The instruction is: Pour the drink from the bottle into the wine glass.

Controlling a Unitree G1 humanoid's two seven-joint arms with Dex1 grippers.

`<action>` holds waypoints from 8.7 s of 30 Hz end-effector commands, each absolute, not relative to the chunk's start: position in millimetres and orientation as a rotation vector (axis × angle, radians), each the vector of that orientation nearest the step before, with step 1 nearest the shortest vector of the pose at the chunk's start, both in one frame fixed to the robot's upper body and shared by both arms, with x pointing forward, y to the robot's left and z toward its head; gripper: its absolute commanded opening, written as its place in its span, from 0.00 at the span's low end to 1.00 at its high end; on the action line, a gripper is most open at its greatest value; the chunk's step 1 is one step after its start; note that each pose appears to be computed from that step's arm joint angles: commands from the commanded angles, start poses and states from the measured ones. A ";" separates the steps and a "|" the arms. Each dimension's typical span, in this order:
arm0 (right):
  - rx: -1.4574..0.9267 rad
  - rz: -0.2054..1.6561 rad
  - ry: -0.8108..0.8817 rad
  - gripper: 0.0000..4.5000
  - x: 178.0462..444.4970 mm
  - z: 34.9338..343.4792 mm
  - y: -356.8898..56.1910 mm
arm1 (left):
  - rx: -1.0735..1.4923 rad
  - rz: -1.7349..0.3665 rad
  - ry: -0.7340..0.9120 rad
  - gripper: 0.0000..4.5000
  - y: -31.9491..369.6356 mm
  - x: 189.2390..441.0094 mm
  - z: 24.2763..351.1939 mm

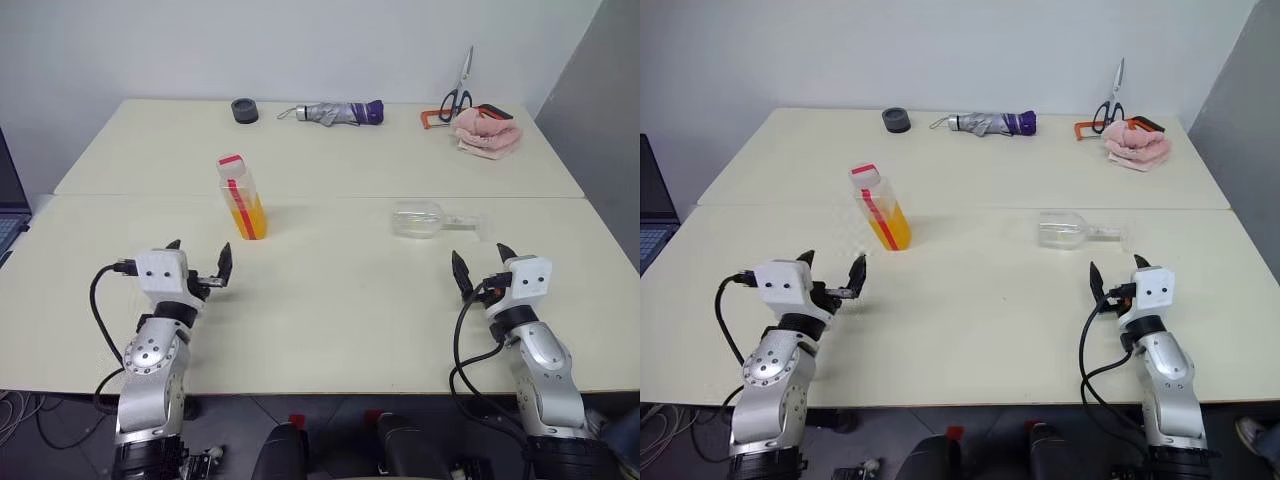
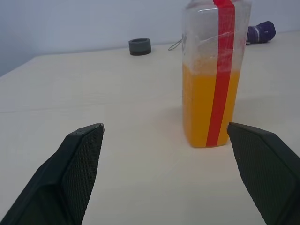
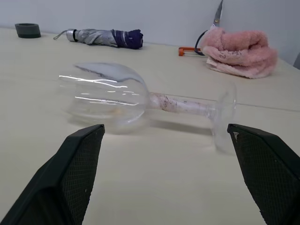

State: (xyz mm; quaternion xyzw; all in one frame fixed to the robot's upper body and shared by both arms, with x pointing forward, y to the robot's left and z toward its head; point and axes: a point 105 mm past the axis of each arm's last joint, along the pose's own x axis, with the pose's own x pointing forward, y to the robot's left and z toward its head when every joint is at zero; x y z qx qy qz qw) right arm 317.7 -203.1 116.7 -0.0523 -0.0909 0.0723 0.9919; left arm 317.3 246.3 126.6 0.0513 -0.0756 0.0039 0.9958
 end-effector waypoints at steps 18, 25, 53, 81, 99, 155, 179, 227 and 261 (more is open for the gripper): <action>-0.115 0.674 -0.138 1.00 294.9 134.9 -131.7 | 0.099 -0.035 -0.149 1.00 231.2 333.4 140.4; -0.120 0.800 -0.097 1.00 289.2 146.0 -118.5 | 0.100 -0.052 -0.153 1.00 217.2 346.8 146.4; -0.153 0.936 -0.130 1.00 290.5 175.3 -111.1 | 0.087 -0.016 -0.200 1.00 200.2 395.1 182.9; -0.167 0.941 -0.141 1.00 296.3 180.7 -108.7 | 0.085 0.036 -0.222 1.00 195.4 418.5 201.2; -0.172 0.941 -0.130 1.00 297.1 178.7 -111.1 | 0.087 0.025 -0.232 0.52 190.0 418.9 201.0; -0.208 0.849 -0.135 1.00 277.0 228.2 -81.0 | 0.236 -1.465 -0.174 0.44 16.9 328.4 183.8; -0.175 1.025 -0.206 0.42 276.5 235.2 -56.1 | 0.203 -1.435 -0.178 0.44 20.9 329.9 187.3; -0.127 0.714 -0.230 0.50 288.9 236.0 -52.0 | 0.203 -1.423 -0.178 0.43 24.2 343.5 194.1; -0.199 0.958 -0.246 0.96 273.6 251.0 -73.6 | 0.247 -1.439 -0.179 0.43 30.9 348.0 205.1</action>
